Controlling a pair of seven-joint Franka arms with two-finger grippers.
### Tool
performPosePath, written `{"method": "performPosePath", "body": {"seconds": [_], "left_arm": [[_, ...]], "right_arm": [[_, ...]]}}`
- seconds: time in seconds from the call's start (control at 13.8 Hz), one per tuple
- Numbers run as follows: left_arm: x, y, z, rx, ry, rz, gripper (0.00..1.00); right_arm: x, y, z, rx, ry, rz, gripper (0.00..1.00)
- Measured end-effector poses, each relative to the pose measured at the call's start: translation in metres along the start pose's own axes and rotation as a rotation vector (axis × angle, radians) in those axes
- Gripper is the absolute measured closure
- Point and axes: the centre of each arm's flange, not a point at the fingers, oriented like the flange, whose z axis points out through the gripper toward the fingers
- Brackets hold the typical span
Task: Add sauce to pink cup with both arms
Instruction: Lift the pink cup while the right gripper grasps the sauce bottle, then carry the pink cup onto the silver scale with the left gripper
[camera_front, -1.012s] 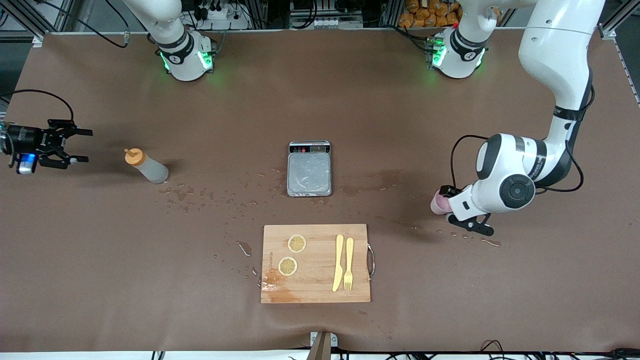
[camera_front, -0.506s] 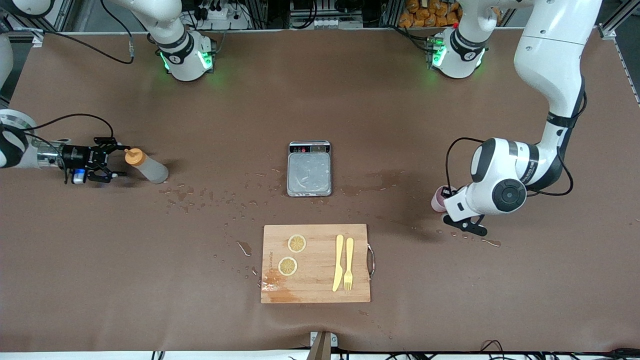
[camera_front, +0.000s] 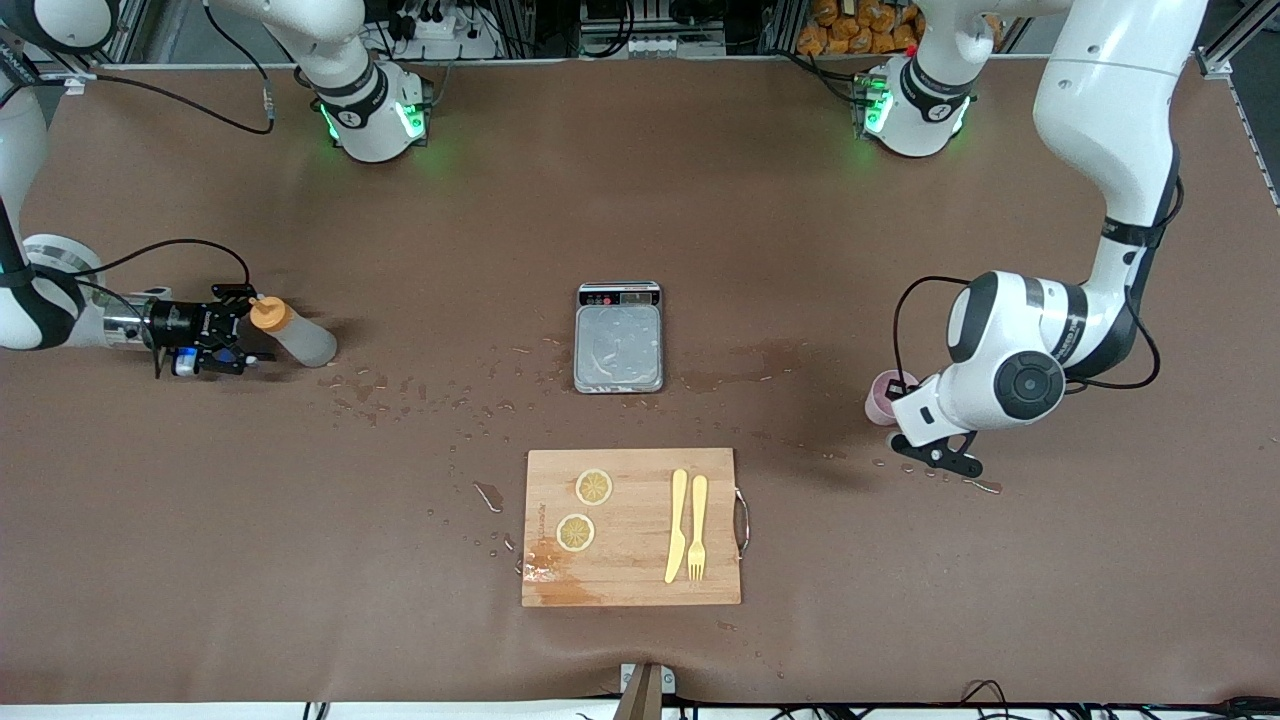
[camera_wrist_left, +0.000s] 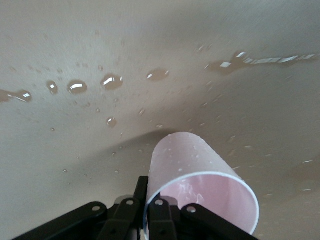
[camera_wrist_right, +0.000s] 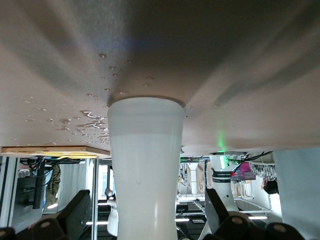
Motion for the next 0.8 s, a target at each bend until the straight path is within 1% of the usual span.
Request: {"method": "performPosePath", "body": {"seconds": [0.14, 0.29, 0.65, 0.72, 0.8], "left_arm": [[0.000, 0.035, -0.029, -0.011, 0.032, -0.035, 0.96], [-0.001, 0.085, -0.051, -0.030, 0.038, -0.071, 0.96], [-0.008, 0.203, -0.077, -0.082, 0.057, -0.165, 0.96], [-0.008, 0.225, -0.077, -0.087, 0.058, -0.175, 0.96], [-0.008, 0.251, -0.075, -0.092, 0.056, -0.182, 0.96]], "right_arm": [[0.000, -0.004, 0.011, -0.015, 0.010, -0.001, 0.00], [-0.001, -0.005, 0.017, -0.025, 0.012, -0.001, 0.00], [-0.003, -0.010, 0.034, -0.049, 0.016, -0.003, 0.01], [-0.002, -0.010, 0.035, -0.049, 0.016, -0.002, 0.04], [-0.002, -0.010, 0.034, -0.048, 0.016, -0.001, 0.12]]}}
